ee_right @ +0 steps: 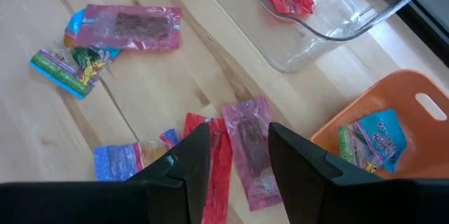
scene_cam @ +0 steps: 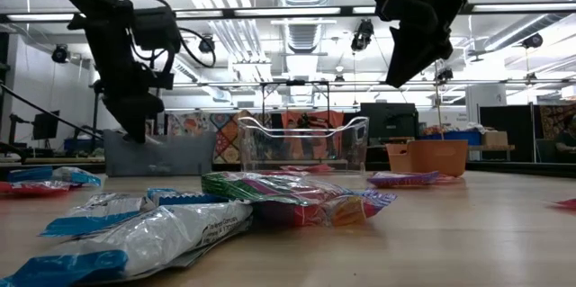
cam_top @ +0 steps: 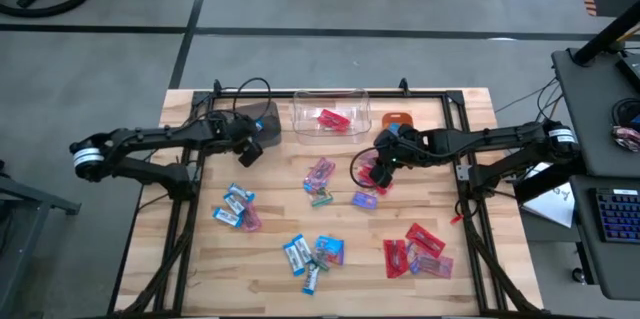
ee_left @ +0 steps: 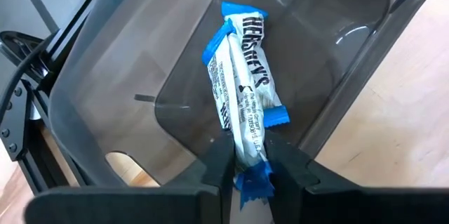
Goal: Sort candy
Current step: Put the white chocolate into the black bin, then put the red chocolate into the transparent bin
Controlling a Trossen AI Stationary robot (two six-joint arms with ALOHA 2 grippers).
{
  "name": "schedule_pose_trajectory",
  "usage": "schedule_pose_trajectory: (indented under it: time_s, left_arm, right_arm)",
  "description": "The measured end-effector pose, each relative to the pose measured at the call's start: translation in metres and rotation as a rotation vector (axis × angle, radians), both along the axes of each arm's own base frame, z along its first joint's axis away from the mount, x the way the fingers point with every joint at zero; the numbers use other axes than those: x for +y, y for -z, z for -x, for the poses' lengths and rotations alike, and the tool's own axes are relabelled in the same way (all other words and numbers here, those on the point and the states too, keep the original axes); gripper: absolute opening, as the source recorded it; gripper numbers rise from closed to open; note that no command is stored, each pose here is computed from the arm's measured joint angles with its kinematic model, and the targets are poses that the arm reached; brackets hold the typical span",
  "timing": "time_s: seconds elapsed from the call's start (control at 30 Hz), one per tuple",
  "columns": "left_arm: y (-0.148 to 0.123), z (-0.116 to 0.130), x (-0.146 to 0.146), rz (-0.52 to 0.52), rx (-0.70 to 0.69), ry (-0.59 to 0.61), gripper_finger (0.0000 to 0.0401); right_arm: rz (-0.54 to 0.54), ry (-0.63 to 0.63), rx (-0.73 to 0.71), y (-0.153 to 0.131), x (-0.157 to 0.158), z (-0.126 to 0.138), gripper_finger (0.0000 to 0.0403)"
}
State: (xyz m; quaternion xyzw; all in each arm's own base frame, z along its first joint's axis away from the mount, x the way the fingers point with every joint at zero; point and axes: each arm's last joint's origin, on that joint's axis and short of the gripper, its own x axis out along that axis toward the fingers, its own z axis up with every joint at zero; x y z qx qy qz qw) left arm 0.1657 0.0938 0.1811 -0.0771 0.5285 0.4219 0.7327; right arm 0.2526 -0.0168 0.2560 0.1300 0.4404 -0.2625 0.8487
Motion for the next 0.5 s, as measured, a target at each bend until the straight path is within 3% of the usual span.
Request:
schedule_pose_trajectory:
  time_s: [0.5]
  left_arm:
    - [-0.0041,0.0009,-0.0009,-0.006,-0.034,0.000,0.0131]
  right_arm:
    - [-0.016,-0.004,-0.049,-0.0022,0.0003,-0.0039,0.0137]
